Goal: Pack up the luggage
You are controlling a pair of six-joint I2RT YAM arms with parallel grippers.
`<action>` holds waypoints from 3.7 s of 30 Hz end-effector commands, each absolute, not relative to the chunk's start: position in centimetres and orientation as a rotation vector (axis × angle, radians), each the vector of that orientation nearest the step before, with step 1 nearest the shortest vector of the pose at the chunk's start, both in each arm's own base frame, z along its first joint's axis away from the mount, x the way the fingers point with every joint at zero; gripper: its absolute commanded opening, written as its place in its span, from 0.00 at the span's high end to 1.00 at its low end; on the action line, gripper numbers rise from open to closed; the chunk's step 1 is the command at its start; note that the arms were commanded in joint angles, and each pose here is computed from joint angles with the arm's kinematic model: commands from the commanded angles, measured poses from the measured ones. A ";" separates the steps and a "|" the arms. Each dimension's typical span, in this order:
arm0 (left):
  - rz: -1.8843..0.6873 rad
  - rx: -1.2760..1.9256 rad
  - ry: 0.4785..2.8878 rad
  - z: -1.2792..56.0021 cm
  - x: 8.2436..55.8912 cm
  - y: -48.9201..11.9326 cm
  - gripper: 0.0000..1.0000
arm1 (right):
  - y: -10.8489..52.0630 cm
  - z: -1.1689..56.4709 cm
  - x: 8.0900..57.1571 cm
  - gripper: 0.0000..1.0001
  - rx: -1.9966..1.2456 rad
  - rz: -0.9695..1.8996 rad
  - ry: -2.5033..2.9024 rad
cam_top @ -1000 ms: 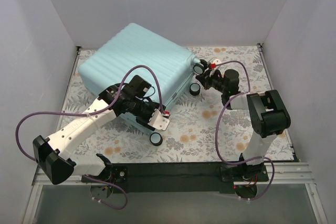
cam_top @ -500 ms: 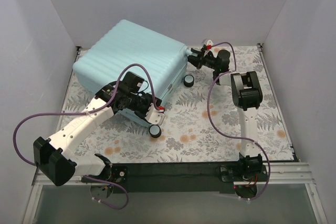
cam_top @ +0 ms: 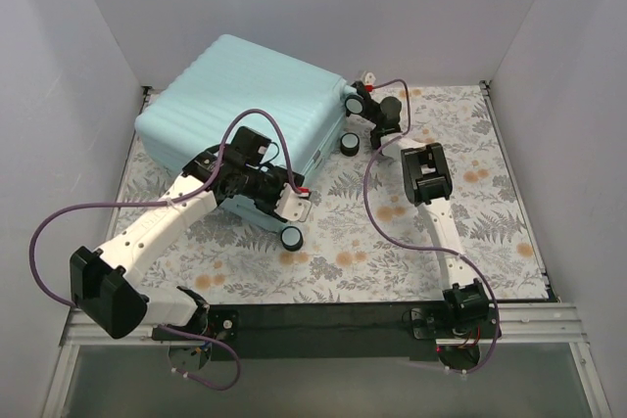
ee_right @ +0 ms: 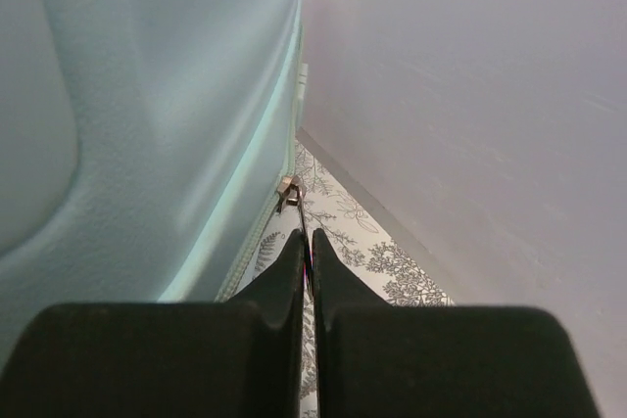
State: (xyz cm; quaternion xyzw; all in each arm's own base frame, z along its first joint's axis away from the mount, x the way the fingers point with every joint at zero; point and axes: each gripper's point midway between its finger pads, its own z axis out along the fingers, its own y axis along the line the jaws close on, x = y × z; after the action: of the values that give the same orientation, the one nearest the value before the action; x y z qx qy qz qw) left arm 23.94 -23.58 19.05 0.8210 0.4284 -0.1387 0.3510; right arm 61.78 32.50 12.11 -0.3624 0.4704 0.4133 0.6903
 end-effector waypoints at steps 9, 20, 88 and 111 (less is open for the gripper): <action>-0.518 1.715 0.972 29.3 20.4 -26.1 0.16 | 34.0 14.0 56.6 0.99 -0.821 0.929 1.023; -0.043 0.271 1.675 40.6 39.9 -12.0 0.18 | 35.3 15.6 50.9 0.99 -0.931 0.961 0.980; -1.246 0.457 2.378 8.9 52.7 -18.3 0.59 | 26.4 20.2 52.0 0.99 -0.650 0.667 1.200; -1.016 -0.183 2.131 25.1 47.1 1.2 0.14 | 28.4 19.6 46.7 0.99 -0.767 0.751 1.195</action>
State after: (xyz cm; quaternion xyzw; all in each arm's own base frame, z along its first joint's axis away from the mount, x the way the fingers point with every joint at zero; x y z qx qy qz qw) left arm 49.70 7.08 24.20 -0.1171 0.8362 -0.3321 0.4203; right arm 49.58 25.61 11.67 -0.2848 0.6445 0.3125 0.6370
